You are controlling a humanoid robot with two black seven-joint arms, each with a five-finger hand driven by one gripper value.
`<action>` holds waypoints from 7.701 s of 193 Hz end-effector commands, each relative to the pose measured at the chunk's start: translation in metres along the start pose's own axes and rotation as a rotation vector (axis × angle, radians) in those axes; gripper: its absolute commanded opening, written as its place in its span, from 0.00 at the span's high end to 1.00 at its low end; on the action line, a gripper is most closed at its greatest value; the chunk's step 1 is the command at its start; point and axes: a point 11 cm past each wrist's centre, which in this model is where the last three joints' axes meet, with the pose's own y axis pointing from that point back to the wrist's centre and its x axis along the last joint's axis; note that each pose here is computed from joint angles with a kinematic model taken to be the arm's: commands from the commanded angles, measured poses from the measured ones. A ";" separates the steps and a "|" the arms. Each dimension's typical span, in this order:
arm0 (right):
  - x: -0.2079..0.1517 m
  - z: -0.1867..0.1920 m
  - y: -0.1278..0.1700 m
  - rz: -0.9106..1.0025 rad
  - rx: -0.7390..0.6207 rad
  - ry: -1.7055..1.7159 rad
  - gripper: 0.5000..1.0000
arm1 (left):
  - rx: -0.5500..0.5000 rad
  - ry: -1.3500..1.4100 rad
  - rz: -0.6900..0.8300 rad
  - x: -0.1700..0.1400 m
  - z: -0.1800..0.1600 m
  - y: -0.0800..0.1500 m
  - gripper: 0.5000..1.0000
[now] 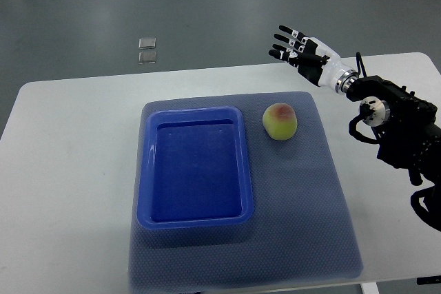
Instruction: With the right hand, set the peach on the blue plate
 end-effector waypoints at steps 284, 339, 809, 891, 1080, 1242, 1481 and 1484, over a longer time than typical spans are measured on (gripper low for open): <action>-0.061 -0.002 -0.017 -0.527 -0.542 1.211 0.12 | -0.002 -0.005 -0.023 -0.005 0.001 0.000 0.00; -0.060 0.004 -0.013 -0.560 -0.554 1.330 0.12 | -0.004 -0.002 -0.024 -0.006 0.002 0.000 0.00; -0.143 -0.005 -0.034 -0.783 -0.404 1.491 0.50 | -0.003 -0.004 -0.024 -0.006 0.002 0.000 0.00; -0.170 -0.010 -0.038 -0.786 -0.276 1.328 0.50 | -0.003 -0.005 -0.023 -0.006 0.002 0.000 0.00; -0.180 0.030 -0.024 -0.848 -0.274 1.191 0.14 | -0.005 -0.006 -0.023 -0.006 0.003 0.001 0.00; -0.115 0.017 -0.026 -0.352 -0.114 0.225 0.14 | -0.005 -0.005 -0.030 -0.007 0.003 0.001 0.00; -0.009 0.060 0.015 0.079 -0.171 -0.276 0.14 | -0.005 -0.011 -0.074 -0.023 0.003 0.001 0.00; -0.009 0.060 0.015 0.079 -0.171 -0.276 0.14 | -0.005 -0.011 -0.074 -0.023 0.003 0.001 0.00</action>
